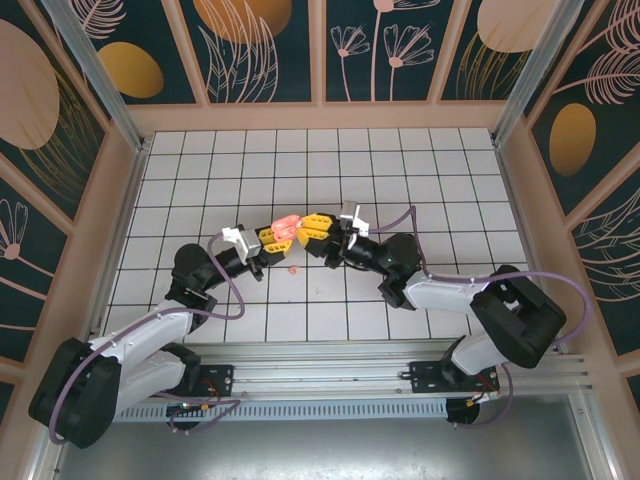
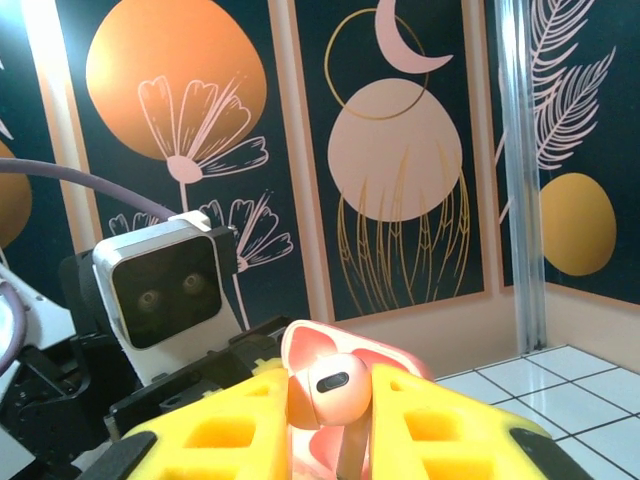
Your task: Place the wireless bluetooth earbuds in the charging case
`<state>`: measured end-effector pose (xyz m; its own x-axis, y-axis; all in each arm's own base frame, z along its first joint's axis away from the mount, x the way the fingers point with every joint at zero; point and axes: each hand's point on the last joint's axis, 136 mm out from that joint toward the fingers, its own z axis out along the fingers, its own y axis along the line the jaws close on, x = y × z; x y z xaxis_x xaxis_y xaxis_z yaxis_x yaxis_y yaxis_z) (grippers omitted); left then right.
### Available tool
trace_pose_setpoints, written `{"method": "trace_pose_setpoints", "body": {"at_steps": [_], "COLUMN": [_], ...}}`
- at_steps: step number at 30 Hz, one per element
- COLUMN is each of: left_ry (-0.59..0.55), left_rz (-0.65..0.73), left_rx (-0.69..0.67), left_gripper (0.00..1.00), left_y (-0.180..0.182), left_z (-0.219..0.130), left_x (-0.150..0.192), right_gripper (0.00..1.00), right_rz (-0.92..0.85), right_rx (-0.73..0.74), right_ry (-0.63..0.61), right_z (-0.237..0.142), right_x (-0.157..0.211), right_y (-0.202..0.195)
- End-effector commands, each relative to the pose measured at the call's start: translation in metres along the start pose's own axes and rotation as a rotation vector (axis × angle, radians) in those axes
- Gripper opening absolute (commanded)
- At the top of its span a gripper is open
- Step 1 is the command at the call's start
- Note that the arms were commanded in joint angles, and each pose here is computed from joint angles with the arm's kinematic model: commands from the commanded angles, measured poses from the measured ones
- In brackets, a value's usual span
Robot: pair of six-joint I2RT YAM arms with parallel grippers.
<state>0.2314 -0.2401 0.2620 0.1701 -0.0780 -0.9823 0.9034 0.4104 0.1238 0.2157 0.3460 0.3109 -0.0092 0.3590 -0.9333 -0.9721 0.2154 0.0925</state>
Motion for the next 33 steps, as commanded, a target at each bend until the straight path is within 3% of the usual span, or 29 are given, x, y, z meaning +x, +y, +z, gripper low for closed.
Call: {"method": "trace_pose_setpoints", "body": {"at_steps": [1, 12, 18, 33], "left_ry": [-0.073, -0.089, -0.098, -0.084], "left_rz": [0.043, 0.041, 0.043, 0.037], "left_rx": [0.024, 0.023, 0.019, 0.014], "left_gripper": [0.09, 0.09, 0.09, 0.09], "left_y": [-0.003, -0.003, -0.003, -0.001], "left_z": [0.003, 0.002, 0.001, 0.003], "left_x": [-0.027, -0.035, -0.039, -0.035], "right_gripper": [0.22, 0.22, 0.24, 0.39], "right_rz": [-0.052, -0.071, -0.078, -0.105], "right_rx": [0.024, 0.097, 0.125, 0.099], "right_ry": [-0.063, -0.028, 0.056, 0.096], "right_z": [0.001, 0.004, 0.005, 0.008], "right_x": [-0.011, 0.003, 0.020, 0.012], "right_y": [-0.002, -0.014, -0.017, -0.006]}}
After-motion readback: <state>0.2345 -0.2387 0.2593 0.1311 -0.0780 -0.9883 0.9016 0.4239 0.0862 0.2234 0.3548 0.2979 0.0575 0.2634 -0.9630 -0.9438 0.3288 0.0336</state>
